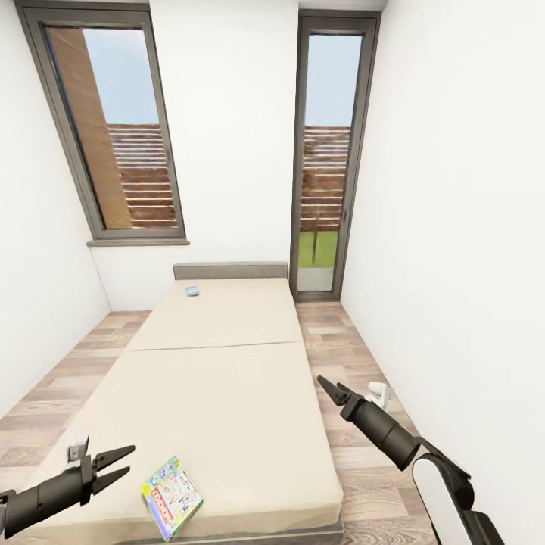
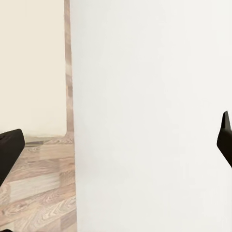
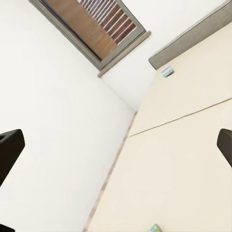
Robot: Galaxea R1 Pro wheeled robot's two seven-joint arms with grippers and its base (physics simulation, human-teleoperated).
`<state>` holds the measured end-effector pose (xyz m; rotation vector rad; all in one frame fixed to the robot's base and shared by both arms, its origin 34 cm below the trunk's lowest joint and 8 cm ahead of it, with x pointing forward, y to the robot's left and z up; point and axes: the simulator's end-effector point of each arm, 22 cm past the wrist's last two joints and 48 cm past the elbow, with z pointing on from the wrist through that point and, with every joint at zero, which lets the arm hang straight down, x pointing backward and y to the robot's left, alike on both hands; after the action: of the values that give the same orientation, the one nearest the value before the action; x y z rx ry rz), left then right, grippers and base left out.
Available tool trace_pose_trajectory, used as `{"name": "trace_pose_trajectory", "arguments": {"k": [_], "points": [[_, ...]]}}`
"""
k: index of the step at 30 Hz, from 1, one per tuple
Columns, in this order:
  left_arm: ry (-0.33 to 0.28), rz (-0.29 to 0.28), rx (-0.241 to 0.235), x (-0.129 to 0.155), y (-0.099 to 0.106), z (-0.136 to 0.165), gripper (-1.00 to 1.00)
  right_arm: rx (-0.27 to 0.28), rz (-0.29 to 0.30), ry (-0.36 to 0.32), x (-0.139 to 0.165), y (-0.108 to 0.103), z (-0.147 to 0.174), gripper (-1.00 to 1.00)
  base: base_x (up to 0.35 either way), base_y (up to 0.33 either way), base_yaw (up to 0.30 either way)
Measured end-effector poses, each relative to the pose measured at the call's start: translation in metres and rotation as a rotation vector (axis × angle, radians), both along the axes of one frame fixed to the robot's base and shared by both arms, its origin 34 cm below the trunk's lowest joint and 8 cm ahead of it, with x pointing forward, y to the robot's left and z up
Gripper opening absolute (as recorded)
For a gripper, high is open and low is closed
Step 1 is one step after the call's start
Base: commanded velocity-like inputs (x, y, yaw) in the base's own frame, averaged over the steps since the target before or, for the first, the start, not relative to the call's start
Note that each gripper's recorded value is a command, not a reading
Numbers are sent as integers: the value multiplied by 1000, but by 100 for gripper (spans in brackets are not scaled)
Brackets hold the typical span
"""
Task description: Put all the toys in the child's room - the three board games (two on the bed and one on the table), the two jigsaw puzzles on the table, and the tennis ball on the table - inside the toy box on the table in the child's room.
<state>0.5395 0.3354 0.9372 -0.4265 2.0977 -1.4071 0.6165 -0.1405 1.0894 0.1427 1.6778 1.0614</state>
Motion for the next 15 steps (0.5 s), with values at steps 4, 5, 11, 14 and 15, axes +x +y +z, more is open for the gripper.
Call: {"name": "trace_pose_trajectory", "arguments": {"k": [4,5,11,14,15], "points": [[6,3,-5,1,0,-5,100,4,3,-2,1,0,-2,100,0,0,0],[6,3,-5,1,1,-6,100,5,4,-3,1,0,-2,100,0,0,0],[6,3,-3,3,1,-12,100,5,6,-3,2,1,-7,100,0,0,0],[4,3,2,4,1,-15,100,5,6,-3,3,1,-10,100,0,0,0],[2,3,6,5,1,-17,100,5,6,-4,4,1,-11,100,0,0,0]]}}
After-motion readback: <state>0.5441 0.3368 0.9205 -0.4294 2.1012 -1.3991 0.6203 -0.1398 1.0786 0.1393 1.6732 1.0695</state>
